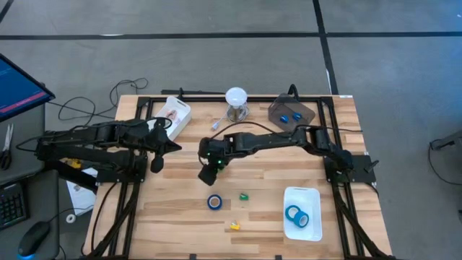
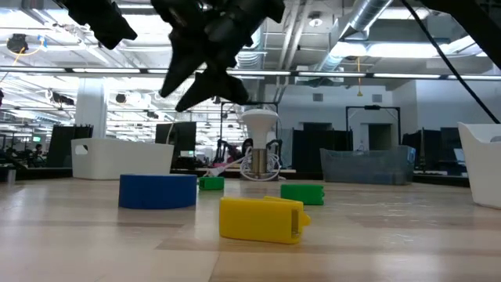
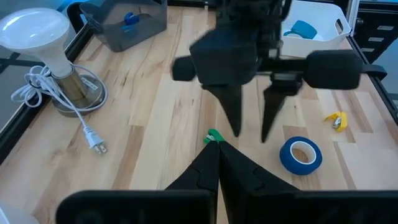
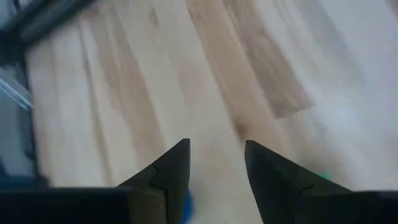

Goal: Pick and place Stapler, Stapler remover, tape
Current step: Put the top green stapler into the black bin

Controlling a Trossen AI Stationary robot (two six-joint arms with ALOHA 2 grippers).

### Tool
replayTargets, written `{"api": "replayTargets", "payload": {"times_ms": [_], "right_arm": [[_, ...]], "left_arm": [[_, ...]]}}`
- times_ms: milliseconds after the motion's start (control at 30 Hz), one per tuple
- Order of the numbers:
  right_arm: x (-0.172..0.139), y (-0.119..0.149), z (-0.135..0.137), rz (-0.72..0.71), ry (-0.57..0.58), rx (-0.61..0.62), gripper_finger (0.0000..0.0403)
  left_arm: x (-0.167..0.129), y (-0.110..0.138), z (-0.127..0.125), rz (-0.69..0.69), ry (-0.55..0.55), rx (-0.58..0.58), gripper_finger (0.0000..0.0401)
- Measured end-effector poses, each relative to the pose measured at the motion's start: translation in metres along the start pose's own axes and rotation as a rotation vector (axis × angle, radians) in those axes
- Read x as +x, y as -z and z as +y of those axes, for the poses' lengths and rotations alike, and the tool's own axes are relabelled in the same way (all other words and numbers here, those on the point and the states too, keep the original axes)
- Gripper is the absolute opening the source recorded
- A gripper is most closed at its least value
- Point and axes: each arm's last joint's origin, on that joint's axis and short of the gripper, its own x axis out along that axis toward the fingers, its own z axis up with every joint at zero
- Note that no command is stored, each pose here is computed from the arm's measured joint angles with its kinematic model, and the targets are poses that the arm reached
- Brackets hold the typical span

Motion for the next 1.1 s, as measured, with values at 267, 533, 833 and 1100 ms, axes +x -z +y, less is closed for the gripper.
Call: {"api": "replayTargets", "payload": {"times_ms": [267,533,833,1100], "right_arm": [[-0.002,0.011,-0.005,0.137,0.041,-0.479,0.0122],[0.0,0.015,-0.002,0.155,0.132,-0.959,0.0155],[0.0,0.001,-0.023,0.131,0.093,-0.949,0.0256],[0.036,0.016,-0.046,0.294,0.095,-0.974,0.024]], "left_arm": [[0.0,0.0,0.0,0.0,0.0,-0.004,0.0001],[0.0,0.0,0.0,-0.001,-0.008,-0.057,0.0001],[0.0,0.0,0.001,-0.003,-0.027,-0.099,0.0001],[0.0,0.0,0.001,-0.003,-0.035,-0.102,0.0001]]}}
